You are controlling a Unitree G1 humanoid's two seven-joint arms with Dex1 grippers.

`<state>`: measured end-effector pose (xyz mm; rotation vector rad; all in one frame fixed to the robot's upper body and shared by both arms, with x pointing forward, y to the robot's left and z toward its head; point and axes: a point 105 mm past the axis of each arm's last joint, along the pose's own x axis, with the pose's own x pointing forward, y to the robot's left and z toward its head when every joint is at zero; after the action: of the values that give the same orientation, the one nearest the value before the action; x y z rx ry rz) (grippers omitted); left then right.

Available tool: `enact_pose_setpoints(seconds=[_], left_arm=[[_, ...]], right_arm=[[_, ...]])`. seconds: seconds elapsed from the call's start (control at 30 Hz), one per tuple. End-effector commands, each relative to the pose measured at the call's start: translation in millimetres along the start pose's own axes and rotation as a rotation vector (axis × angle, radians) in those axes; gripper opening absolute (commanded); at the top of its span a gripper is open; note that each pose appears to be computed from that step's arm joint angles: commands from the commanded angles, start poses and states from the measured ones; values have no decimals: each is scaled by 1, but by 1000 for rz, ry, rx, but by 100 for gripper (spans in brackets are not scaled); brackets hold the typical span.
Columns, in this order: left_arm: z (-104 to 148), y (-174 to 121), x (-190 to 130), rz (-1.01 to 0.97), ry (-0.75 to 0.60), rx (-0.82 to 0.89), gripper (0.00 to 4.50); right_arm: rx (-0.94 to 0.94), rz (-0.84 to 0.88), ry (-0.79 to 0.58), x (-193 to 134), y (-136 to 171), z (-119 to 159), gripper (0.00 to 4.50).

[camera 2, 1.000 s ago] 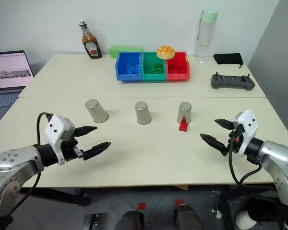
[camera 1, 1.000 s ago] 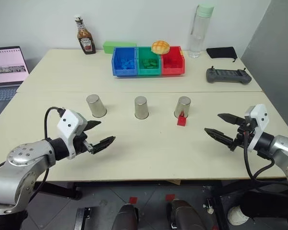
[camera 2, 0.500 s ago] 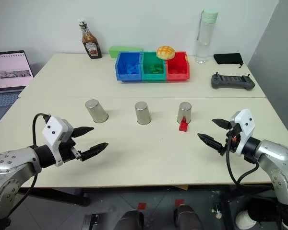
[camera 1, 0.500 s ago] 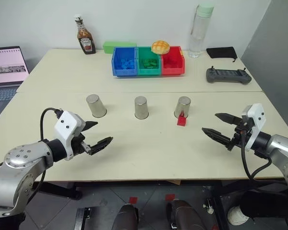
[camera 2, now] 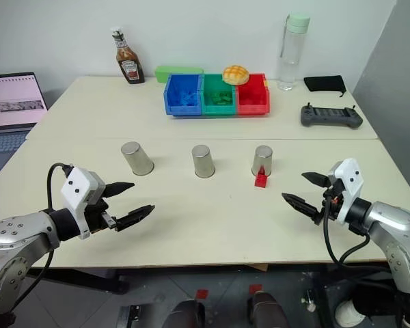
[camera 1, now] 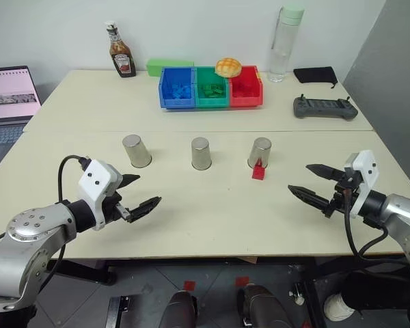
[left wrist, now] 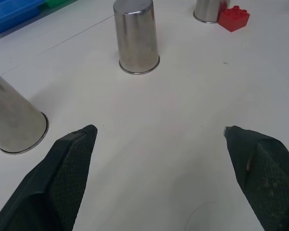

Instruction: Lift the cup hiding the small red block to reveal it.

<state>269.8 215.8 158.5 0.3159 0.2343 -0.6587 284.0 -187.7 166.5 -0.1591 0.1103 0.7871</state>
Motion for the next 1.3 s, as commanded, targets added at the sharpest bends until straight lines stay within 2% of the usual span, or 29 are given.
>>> enact_pose_setpoints(seconds=[0.03,0.67,1.3], left_arm=[[10,0,-2,9,-23,38,450],[12,2,-4,13,-18,49,450],[11,1,-3,1,-9,53,450]], right_arm=[[-50,-13,-36,-4,-1,12,447],[-45,3,-58,4,6,20,447],[-40,7,-44,4,9,16,447]])
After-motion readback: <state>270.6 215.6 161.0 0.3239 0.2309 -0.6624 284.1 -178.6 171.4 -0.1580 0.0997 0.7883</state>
